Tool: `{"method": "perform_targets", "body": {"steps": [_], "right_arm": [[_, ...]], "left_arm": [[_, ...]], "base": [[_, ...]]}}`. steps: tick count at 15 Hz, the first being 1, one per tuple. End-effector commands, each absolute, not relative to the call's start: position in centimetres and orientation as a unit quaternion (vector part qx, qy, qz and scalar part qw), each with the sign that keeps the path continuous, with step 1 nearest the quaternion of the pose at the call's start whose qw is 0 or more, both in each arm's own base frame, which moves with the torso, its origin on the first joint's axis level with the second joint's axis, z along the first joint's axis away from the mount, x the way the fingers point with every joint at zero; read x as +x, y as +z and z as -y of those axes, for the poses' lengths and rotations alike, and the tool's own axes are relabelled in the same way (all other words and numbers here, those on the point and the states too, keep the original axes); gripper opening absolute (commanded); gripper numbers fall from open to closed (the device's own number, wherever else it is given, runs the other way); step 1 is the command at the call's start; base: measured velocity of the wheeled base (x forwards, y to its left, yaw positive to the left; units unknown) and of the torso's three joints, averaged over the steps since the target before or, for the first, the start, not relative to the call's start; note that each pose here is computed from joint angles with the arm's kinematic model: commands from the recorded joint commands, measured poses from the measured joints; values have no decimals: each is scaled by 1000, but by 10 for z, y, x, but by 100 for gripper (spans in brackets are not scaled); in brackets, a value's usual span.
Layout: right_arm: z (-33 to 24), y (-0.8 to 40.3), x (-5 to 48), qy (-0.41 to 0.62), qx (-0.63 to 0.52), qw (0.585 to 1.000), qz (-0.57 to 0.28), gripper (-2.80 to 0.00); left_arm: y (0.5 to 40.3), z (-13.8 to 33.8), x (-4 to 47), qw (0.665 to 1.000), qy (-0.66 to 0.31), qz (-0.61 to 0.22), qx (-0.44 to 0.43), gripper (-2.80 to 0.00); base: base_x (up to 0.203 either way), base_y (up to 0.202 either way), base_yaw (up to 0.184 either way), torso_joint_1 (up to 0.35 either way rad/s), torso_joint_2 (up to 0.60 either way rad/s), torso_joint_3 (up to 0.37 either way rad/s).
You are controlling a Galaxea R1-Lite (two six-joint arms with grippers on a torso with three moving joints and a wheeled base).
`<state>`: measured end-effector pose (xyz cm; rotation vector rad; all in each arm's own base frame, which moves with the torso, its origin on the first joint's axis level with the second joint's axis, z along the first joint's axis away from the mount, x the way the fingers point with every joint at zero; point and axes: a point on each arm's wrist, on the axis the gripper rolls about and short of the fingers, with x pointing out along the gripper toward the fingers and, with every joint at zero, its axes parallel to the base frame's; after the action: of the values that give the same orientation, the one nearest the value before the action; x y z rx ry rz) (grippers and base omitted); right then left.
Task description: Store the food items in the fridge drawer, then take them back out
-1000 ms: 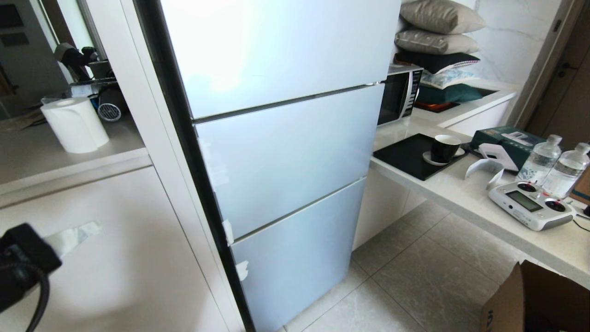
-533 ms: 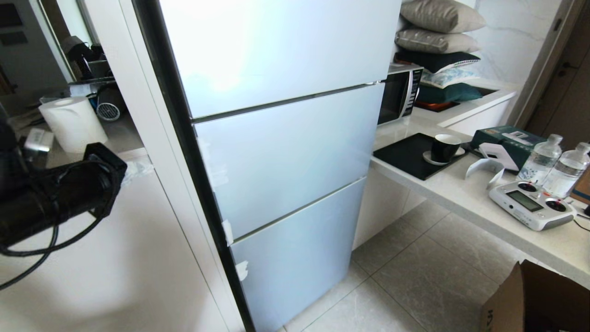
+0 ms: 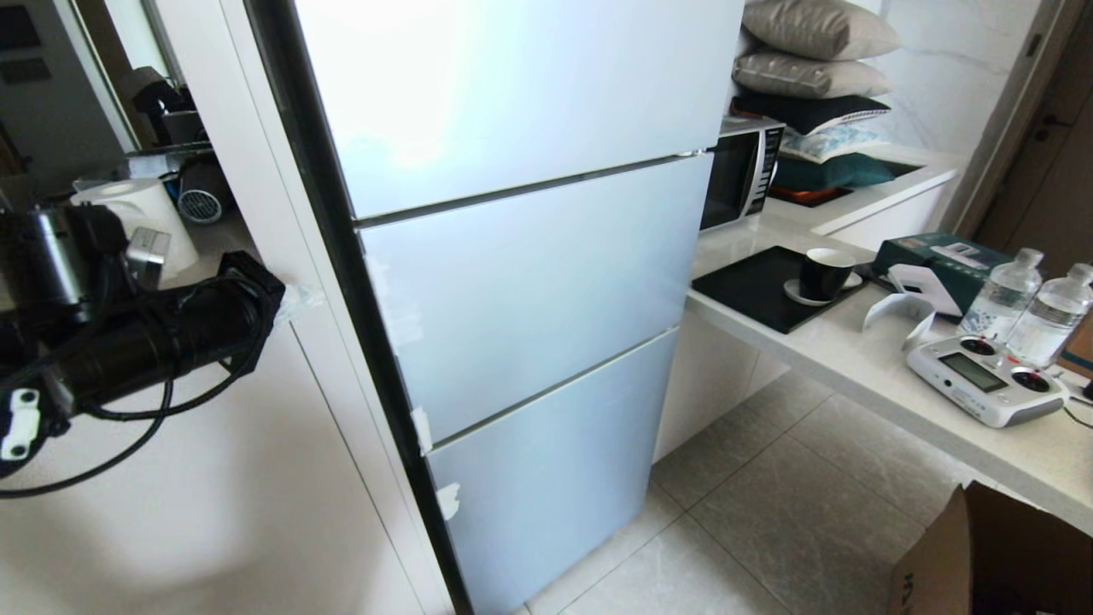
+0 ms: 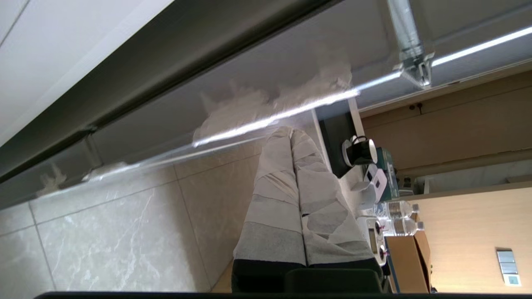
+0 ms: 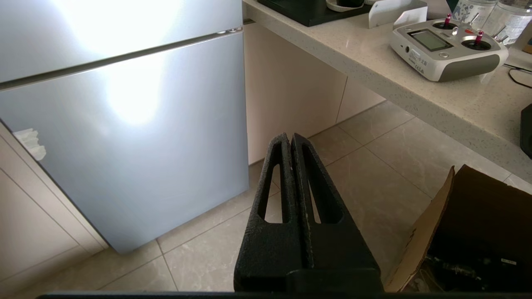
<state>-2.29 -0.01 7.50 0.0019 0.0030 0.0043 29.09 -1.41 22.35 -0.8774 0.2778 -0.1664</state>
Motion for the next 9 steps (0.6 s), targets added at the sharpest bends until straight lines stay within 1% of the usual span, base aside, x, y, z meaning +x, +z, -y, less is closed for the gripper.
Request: {"method": "perform_targets", "body": {"steps": [1, 9], "right_arm": [[0, 75, -23, 2, 2, 1000, -2, -280], [0, 75, -23, 2, 2, 1000, -2, -280]], "left_arm": [[222, 17, 301, 891, -84, -137, -424, -280], [213, 29, 342, 897, -68, -134, -417, -280]], "base": [[0, 0, 0, 0, 0, 0], [0, 0, 0, 0, 0, 0]]}}
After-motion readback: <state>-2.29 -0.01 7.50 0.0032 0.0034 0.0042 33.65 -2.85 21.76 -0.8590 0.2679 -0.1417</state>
